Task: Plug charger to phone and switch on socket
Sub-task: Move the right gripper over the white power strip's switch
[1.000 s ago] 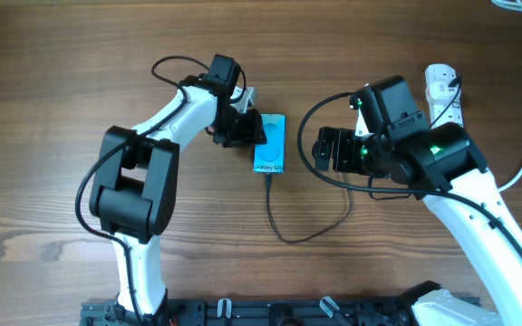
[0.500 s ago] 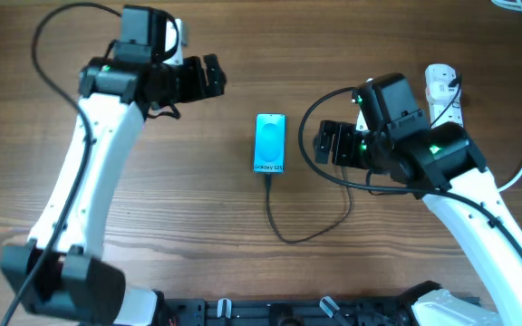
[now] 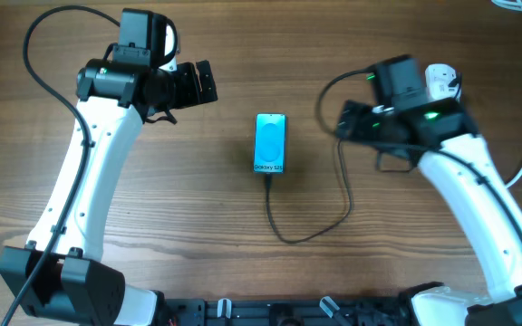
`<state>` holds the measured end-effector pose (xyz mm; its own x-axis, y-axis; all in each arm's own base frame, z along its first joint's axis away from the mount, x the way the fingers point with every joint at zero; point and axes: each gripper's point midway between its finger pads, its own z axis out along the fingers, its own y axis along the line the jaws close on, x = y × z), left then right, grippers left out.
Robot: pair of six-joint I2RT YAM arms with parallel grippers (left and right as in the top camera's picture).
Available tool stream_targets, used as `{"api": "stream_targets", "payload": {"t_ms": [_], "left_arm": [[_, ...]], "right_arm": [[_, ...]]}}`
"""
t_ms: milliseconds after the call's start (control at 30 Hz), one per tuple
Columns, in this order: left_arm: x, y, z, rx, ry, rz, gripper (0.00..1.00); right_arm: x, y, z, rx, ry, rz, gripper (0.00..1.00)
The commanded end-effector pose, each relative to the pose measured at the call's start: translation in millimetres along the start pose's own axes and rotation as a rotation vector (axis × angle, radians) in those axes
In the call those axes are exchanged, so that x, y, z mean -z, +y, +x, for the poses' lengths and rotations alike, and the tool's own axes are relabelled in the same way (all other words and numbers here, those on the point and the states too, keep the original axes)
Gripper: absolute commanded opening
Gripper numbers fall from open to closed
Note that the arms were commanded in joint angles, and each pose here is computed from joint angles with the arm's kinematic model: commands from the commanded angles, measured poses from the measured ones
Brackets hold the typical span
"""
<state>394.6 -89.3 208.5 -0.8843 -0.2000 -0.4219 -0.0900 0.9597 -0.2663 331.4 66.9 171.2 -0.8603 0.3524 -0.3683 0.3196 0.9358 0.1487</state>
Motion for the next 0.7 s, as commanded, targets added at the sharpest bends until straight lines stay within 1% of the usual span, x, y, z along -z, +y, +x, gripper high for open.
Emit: {"api": "stream_targets", "payload": {"t_ms": [0,100,167,300,333,433,533,667], "left_arm": [[-1.5,4.4,-1.2,0.012,-0.002,-0.019,1.00],[-1.5,4.3,-1.3,0.012,-0.003,-0.019,1.00],[-1.4,4.3,-1.3,0.012,-0.003,-0.019,1.00],[-1.4,4.3,-1.3,0.012,-0.003,-0.019,1.00],[-1.5,4.4,-1.2,0.012,-0.002,-0.019,1.00],[-1.4,4.3,-1.3,0.012,-0.003,-0.019,1.00],[-1.4,4.3,-1.3,0.012,-0.003,-0.019,1.00],[-1.4,4.3,-1.3,0.012,-0.003,-0.019,1.00]], "right_arm": [[5.1,-71.0,-41.7,-0.225,-0.091,0.125,1.00],[10.0,-133.7,-69.2,-0.406,-0.164,0.181,1.00],[15.5,-166.8,-86.1,-0.497,-0.230,0.202,0.99],[14.5,-205.8,-110.0,-0.589,-0.322,0.236,1.00],[9.6,-218.8,-114.4,-0.617,-0.338,0.270,1.00],[-11.7,-232.3,-116.8,-0.638,-0.312,0.292,1.00],[-44.8,-242.9,-119.3,-0.644,-0.273,0.310,1.00],[-77.9,-236.6,-122.4,-0.510,-0.208,0.264,1.00]]}}
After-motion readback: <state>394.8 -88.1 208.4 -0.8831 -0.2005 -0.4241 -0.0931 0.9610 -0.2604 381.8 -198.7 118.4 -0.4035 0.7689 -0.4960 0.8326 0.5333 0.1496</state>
